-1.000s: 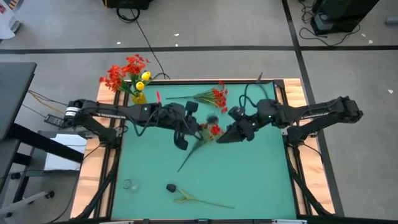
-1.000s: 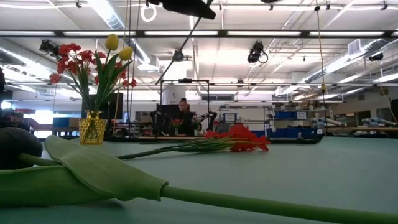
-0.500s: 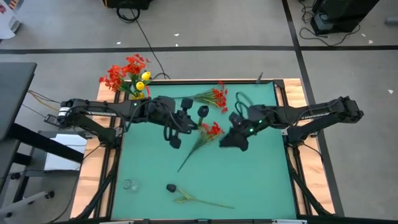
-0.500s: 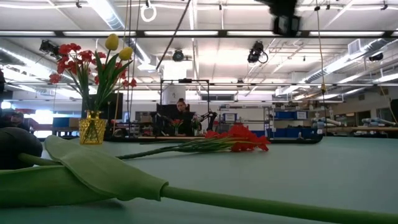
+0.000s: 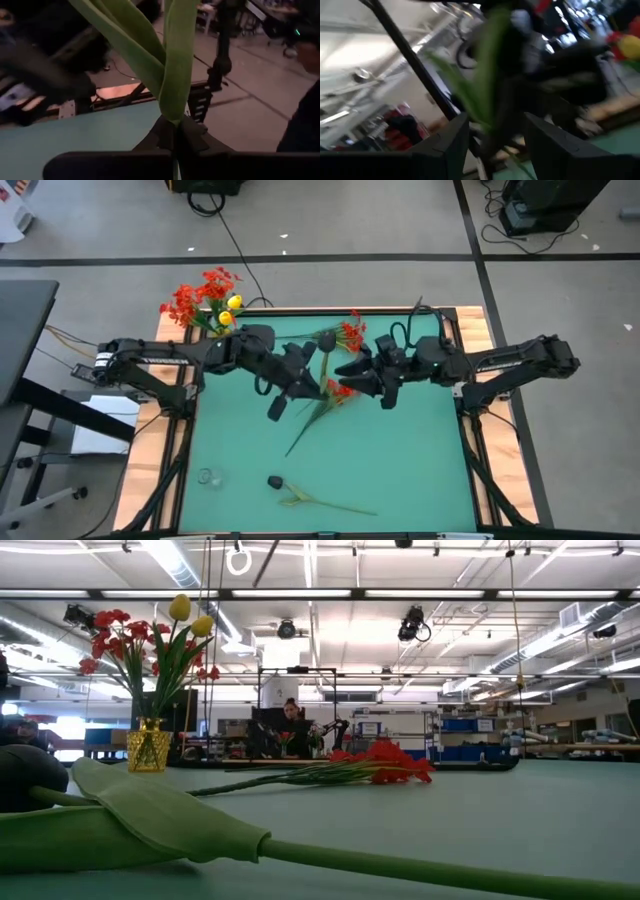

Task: Sort flowers into vase by color
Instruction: Put the black flower into the transparent vase

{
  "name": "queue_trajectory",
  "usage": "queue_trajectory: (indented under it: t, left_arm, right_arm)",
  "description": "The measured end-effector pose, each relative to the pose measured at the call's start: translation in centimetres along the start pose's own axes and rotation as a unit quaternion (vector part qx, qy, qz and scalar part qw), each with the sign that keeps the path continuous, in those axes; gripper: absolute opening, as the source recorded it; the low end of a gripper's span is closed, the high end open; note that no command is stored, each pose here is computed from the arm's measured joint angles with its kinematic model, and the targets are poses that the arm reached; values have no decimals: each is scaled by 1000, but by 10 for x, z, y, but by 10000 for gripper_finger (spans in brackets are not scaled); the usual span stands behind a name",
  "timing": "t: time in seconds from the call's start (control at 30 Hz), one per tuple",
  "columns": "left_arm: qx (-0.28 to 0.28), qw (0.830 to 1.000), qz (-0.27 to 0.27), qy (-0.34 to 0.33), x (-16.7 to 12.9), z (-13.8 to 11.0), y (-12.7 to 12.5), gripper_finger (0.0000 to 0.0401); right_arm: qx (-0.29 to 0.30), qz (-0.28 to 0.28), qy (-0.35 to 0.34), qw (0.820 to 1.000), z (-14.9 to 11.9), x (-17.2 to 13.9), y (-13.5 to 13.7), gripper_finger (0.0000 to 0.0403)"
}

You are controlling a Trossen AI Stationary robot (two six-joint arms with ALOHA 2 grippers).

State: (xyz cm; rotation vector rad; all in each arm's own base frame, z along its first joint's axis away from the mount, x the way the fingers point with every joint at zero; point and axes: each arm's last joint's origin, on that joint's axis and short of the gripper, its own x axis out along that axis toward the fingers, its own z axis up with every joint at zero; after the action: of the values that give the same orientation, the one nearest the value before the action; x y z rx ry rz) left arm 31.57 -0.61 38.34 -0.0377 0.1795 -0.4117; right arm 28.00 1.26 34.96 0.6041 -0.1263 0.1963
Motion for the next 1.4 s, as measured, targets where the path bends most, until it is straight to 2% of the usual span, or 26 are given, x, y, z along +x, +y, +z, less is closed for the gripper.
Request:
queue_trajectory:
  t: [0.1,0.2,0.47,0.67,0.77,0.87,0.9,1.0,1.1,1.23,1.33,1.4]
  left_arm:
    - [-49,999,17,2,-2,-2,10,4]
    - [-80,997,10,8,-4,-4,16,4]
    - [-97,995,-11,21,2,-10,19,4]
    - [-109,994,-10,29,4,-13,20,4]
    - [-113,993,-9,32,4,-13,20,4]
    - [-122,992,-7,33,4,-14,21,4]
    - [-125,992,-5,33,3,-14,22,4]
    - [-145,989,1,28,2,-13,25,4]
    - [-165,986,7,29,0,-14,29,4]
    - [-190,981,18,29,0,-16,36,4]
    - [-190,981,23,27,-2,-16,40,4]
    - [-172,985,21,26,-3,-16,40,4]
  right_arm:
    - [0,16,-15,1000,-3,7,-4,192]
    - [3,28,-38,999,-3,13,-7,192]
    - [27,31,-46,998,-8,25,-28,192]
    - [5,36,-41,998,-13,29,-33,177]
    - [-29,27,-53,998,-12,29,-32,126]
    - [-70,21,-61,995,-12,28,-29,39]
    - [-91,21,-64,994,-12,28,-27,23]
    - [-155,-15,-81,984,-14,28,-21,18]
    - [-239,-61,-85,965,-18,28,-14,12]
    - [-321,-119,-68,937,-24,26,-8,12]
    - [-348,-142,-64,925,-27,26,-4,12]
    - [-335,-142,-64,929,-28,26,-4,13]
